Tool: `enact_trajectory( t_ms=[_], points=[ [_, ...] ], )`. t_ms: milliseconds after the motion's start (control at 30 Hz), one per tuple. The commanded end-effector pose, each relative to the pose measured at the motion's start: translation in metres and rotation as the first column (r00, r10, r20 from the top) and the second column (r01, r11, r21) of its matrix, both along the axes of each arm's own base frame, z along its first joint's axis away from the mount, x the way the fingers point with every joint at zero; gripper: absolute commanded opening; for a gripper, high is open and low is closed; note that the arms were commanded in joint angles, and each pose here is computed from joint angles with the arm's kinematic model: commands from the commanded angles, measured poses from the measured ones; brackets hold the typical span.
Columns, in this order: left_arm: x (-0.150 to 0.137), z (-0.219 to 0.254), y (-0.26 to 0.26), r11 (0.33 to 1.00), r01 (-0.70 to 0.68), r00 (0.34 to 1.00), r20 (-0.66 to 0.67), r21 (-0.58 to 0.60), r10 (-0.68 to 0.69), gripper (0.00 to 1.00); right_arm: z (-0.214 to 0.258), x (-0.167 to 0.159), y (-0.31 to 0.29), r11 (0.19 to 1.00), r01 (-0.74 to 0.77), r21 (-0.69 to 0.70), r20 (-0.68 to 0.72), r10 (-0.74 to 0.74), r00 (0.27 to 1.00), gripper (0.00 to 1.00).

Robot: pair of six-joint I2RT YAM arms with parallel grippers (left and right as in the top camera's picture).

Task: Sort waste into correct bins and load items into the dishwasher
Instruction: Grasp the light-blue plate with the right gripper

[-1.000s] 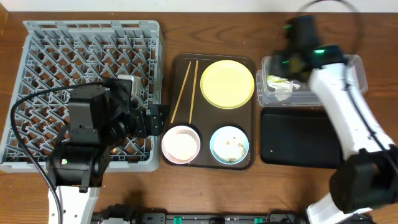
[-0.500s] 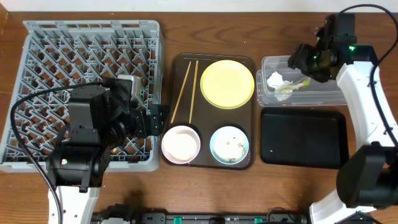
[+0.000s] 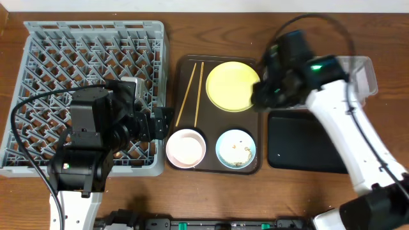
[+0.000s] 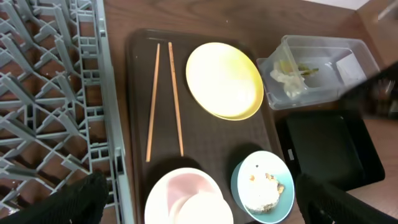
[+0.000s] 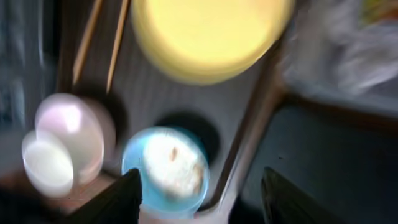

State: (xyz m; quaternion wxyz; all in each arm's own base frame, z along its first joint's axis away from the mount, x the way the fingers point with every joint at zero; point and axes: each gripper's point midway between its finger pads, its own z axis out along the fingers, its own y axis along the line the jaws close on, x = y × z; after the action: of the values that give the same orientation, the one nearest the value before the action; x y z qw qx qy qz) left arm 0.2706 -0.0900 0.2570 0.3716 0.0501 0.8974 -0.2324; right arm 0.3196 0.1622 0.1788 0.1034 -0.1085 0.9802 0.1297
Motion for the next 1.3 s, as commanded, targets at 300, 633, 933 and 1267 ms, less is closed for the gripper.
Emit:
enact_trajectory(
  t_ms=[300,633,933,1267],
  points=[
    [0.001,0.011,-0.003,1.000,0.011,1.000,0.025,-0.015,-0.010,0.96,-0.072,-0.080,0.077,0.951,-0.307,-0.045,-0.128,0.299,0.946,0.38],
    [0.001,0.011,-0.003,1.000,0.011,1.000,0.025,-0.015,-0.010,0.96,-0.120,-0.104,0.085,0.871,-0.486,-0.073,-0.099,0.479,0.872,0.35],
    [0.001,0.011,-0.003,1.000,0.011,1.000,0.025,-0.015,-0.010,0.96,-0.128,-0.134,0.101,0.762,-0.647,0.021,-0.102,0.646,0.757,0.40],
    [0.001,0.011,-0.003,1.000,0.011,1.000,0.025,-0.015,-0.010,0.96,-0.150,-0.118,0.080,0.796,-0.578,-0.180,-0.118,0.566,0.816,0.35]
  ],
)
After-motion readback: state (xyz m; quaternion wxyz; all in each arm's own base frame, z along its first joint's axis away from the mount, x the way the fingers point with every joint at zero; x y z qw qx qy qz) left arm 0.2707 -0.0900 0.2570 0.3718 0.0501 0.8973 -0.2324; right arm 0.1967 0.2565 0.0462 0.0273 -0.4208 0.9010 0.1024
